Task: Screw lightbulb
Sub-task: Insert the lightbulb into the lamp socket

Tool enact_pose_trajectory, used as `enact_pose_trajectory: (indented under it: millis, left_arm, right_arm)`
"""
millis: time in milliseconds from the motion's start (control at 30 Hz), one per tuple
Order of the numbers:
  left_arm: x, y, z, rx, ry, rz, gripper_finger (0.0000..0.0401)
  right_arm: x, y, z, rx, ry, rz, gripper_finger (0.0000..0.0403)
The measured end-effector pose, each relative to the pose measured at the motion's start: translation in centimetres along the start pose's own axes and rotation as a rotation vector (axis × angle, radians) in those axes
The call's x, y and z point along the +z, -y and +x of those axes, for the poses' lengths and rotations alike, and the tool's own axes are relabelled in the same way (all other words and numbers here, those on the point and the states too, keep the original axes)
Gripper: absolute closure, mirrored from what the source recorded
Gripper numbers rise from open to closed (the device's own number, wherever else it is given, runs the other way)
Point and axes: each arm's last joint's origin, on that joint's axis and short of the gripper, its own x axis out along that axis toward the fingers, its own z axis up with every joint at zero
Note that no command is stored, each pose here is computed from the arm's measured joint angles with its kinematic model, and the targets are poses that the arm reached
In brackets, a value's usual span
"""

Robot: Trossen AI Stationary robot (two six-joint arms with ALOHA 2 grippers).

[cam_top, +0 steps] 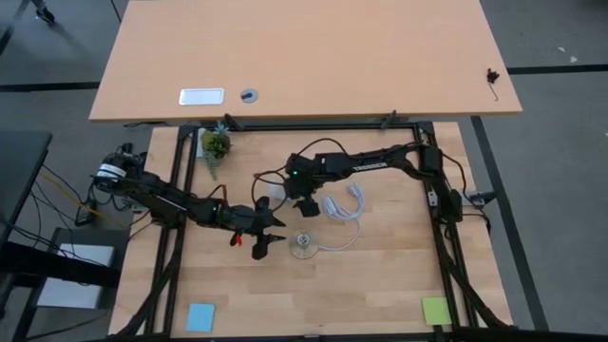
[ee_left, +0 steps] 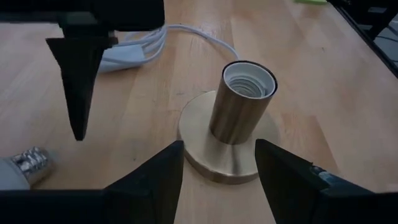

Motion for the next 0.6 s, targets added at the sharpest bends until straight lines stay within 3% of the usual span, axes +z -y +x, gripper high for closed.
enact_pose_trajectory:
  millis: [300, 467, 600]
  left_arm:
    - [-0.5, -0.9, -0.1, 0.103, -0.011, -0.020, 0.0217]
    - [-1.9, -2.3, -0.8, 0.153, -0.031, -0.083, 0.0285]
    - [-1.4, -2.9, -2.6, 0.114, 0.019, -0.123, 0.0354]
  right_arm:
    - [1.1, -0.1, -3.3, -0.021, 0.046, 0.190, 0.0138]
    - [1.4, 0.0, -4.3, -0.030, 0.070, 0.253, 0.0146]
    - [1.4, 0.0, -4.3, -0.033, 0.069, 0.247, 0.0159]
